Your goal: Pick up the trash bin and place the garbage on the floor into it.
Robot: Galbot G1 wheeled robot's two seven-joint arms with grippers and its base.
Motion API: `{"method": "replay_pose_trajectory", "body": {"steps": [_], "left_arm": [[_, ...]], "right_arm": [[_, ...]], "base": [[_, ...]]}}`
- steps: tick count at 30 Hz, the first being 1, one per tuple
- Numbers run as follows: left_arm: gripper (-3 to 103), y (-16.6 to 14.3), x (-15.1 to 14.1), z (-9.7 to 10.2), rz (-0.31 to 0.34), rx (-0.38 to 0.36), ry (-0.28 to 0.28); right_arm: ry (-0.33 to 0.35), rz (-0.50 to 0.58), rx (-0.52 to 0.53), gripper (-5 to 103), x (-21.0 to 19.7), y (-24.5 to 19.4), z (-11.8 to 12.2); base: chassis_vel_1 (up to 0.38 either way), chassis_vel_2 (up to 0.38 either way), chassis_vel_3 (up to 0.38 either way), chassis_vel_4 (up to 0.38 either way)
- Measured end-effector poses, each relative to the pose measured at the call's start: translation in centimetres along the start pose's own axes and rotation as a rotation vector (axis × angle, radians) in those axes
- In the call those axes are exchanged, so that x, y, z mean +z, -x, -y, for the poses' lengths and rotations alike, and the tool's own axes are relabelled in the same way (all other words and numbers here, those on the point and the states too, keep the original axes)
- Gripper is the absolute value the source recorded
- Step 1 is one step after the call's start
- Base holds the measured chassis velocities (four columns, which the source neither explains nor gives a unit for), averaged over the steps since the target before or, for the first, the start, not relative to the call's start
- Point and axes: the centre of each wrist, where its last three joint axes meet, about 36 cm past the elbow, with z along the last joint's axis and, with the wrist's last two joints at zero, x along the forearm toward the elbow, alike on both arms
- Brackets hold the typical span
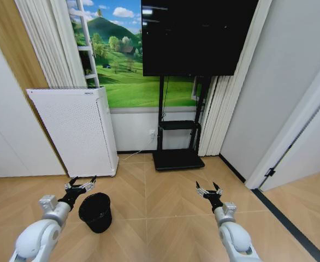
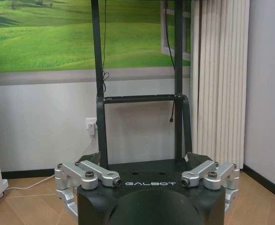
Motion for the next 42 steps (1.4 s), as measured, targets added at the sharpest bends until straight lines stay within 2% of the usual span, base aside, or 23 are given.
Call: {"method": "replay_pose_trajectory", "body": {"steps": [26, 31, 42], "left_arm": [[100, 0.34, 0.22, -0.17, -0.003, -0.003, 0.001], [100, 0.46, 0.16, 0.2, 0.022, 0.017, -0.008], [100, 0.73, 0.22, 0.11, 0.028, 0.014, -0.009]], "right_arm": [[-0.003, -0.005, -0.006, 100, 0.49, 0.22, -0.19], [-0.011, -0.016, -0.007, 100, 0.55, 0.18, -0.36], [-0.02, -0.034, -0.014, 100, 0.3, -0.07, -0.66]], "base": [[0.0, 0.0, 0.0, 0.0], [0.0, 0.0, 0.0, 0.0], [0.009, -0.008, -0.006, 0.012]]}}
